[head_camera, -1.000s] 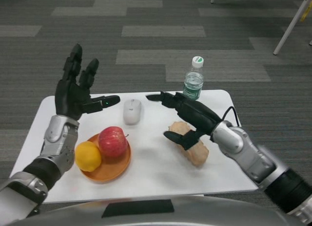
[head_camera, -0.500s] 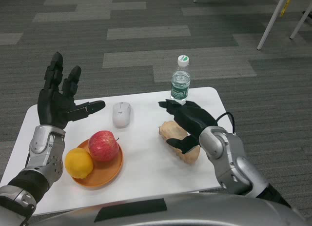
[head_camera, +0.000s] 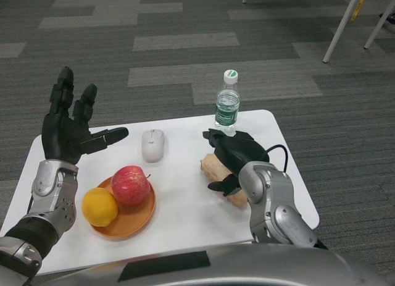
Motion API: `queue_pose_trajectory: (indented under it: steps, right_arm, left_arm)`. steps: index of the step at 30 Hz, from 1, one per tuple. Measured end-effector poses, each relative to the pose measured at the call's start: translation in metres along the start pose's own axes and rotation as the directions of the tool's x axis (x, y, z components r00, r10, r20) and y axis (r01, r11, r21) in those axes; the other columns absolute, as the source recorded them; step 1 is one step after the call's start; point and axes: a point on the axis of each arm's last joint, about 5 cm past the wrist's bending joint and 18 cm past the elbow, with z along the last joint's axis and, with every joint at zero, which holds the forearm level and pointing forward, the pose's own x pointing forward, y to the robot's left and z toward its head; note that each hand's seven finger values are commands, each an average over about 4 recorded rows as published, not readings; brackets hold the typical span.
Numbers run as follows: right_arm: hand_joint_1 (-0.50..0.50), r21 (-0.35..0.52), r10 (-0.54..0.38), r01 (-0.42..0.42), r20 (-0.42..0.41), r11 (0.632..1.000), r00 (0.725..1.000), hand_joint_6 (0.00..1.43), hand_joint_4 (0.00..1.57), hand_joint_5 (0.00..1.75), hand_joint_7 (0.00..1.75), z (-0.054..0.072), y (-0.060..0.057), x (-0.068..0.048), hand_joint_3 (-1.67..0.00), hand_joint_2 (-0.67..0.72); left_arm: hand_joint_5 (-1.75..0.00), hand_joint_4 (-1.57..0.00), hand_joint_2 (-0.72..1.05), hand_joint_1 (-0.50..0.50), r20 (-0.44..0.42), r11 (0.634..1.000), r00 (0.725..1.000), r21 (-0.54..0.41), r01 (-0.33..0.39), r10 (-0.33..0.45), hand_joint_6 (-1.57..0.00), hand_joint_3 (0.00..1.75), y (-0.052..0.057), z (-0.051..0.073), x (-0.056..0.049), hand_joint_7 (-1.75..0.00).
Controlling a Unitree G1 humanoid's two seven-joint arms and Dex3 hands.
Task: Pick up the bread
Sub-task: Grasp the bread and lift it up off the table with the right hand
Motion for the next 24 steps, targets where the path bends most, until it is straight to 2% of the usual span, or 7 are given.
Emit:
queue_pose_trajectory:
  steps: [3,5,8,13,16,20,24]
  right_arm:
    - [-0.42,0.004,0.001,-0.001,-0.003,1.000,1.000,0.00,0.00,0.78,0.28,0.001,0.000,0.000,-0.56,-0.54]
    - [-0.42,0.007,0.000,0.000,-0.014,1.000,1.000,0.00,0.00,0.78,0.28,-0.001,0.000,0.001,-0.56,-0.54]
    - [-0.42,0.012,0.001,-0.001,-0.051,1.000,0.999,0.00,0.00,0.78,0.28,-0.005,0.000,0.004,-0.56,-0.54]
    - [-0.42,0.003,0.026,-0.026,-0.116,1.000,0.993,0.00,0.00,0.78,0.28,-0.015,0.004,0.011,-0.50,-0.54]
    - [-0.42,-0.006,0.040,-0.042,-0.152,0.999,0.988,0.00,0.00,0.78,0.28,-0.020,0.006,0.016,-0.48,-0.53]
    - [-0.42,-0.011,0.075,-0.079,-0.193,0.997,0.978,0.00,0.00,0.78,0.28,-0.027,0.012,0.021,-0.46,-0.54]
    - [-0.42,-0.011,0.093,-0.098,-0.206,0.995,0.974,0.00,0.00,0.78,0.28,-0.029,0.015,0.023,-0.40,-0.48]
  left_arm:
    - [-0.31,0.00,0.45,0.50,0.000,1.000,1.000,-0.001,0.000,0.000,0.00,0.02,0.000,0.000,0.000,0.00]
    - [-0.33,0.00,0.45,0.50,-0.001,1.000,1.000,-0.002,0.000,0.000,0.00,0.04,0.000,0.000,0.000,0.00]
    - [-0.41,0.00,0.43,0.50,-0.004,1.000,1.000,-0.004,0.001,-0.001,0.00,0.00,-0.001,-0.001,0.000,0.00]
    - [-0.41,0.00,0.43,0.50,-0.010,1.000,1.000,-0.005,0.006,-0.006,0.00,0.04,-0.002,-0.002,0.000,0.00]
    - [-0.33,0.00,0.43,0.50,-0.010,1.000,1.000,-0.005,0.008,-0.008,0.00,0.02,-0.002,-0.002,0.000,0.00]
    - [-0.38,0.00,0.43,0.50,-0.009,1.000,1.000,-0.006,0.009,-0.009,0.00,0.00,-0.002,-0.002,0.000,0.00]
    - [-0.38,0.00,0.43,0.50,-0.008,1.000,1.000,-0.006,0.009,-0.009,0.00,0.02,-0.002,-0.002,0.000,0.00]
